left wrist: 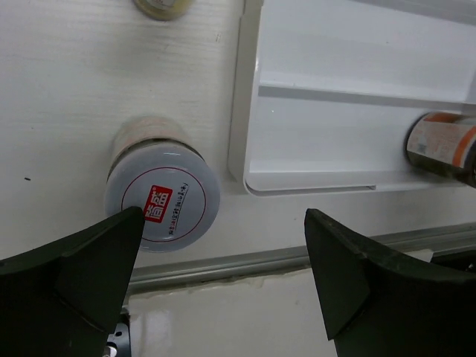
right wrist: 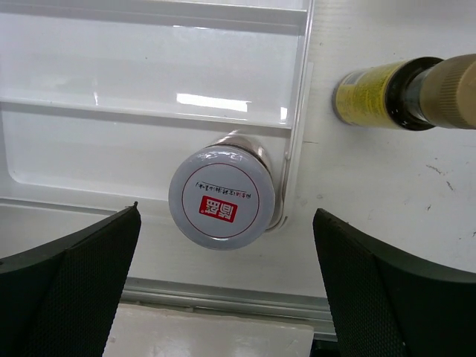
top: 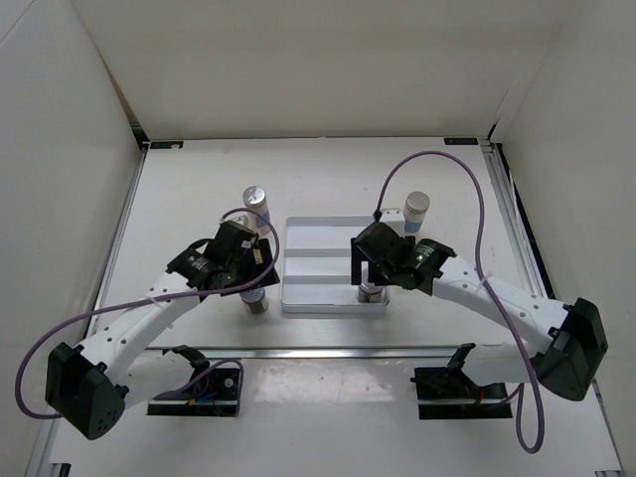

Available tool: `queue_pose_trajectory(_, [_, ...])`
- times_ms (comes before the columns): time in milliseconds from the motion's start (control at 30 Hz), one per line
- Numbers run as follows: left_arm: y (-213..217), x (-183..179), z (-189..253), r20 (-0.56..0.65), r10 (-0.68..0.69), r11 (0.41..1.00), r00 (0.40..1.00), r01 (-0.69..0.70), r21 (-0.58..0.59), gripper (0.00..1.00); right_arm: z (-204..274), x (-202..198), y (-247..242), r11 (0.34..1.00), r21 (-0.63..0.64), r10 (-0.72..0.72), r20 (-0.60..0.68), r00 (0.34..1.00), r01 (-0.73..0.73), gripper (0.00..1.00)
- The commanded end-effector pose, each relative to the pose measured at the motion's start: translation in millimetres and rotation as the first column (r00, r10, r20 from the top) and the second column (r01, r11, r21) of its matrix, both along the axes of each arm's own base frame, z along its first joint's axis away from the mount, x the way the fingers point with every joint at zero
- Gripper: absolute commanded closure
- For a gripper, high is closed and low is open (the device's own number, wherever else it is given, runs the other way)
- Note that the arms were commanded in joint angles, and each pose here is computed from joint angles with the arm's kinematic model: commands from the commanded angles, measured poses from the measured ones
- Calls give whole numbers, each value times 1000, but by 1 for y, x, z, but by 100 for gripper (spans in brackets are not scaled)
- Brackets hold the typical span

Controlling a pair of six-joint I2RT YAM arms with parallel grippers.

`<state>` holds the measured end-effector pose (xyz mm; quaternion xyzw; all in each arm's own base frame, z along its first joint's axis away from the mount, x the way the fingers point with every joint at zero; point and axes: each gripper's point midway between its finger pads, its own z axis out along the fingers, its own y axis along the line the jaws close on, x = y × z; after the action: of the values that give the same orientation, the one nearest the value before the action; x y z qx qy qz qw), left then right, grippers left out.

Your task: Organize the condiment bottles

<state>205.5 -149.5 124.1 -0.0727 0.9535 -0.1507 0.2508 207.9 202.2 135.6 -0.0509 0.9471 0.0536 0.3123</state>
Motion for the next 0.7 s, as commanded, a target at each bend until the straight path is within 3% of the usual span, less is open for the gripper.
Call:
queue_pose_trajectory(0, [9,-3,-14,-44,87,994,995,-84,67,0,20,6,0,999,38,-24,62,998,21,0])
queue_pose_trajectory(200, [11,-8,-23,-68,110,988,992,-102,116,0,16,5,-4,999,26,-28,63,998,26,0])
queue_pose_trajectory(433, [28,7,32,109,165,970,980,-181,163,0,12,2,-5,1000,22,-23,51,998,22,0])
queue_pose_trajectory(667, [37,0,9,46,177,952,983,-183,247,0,12,2,-5,1000,22,-23,51,998,22,0])
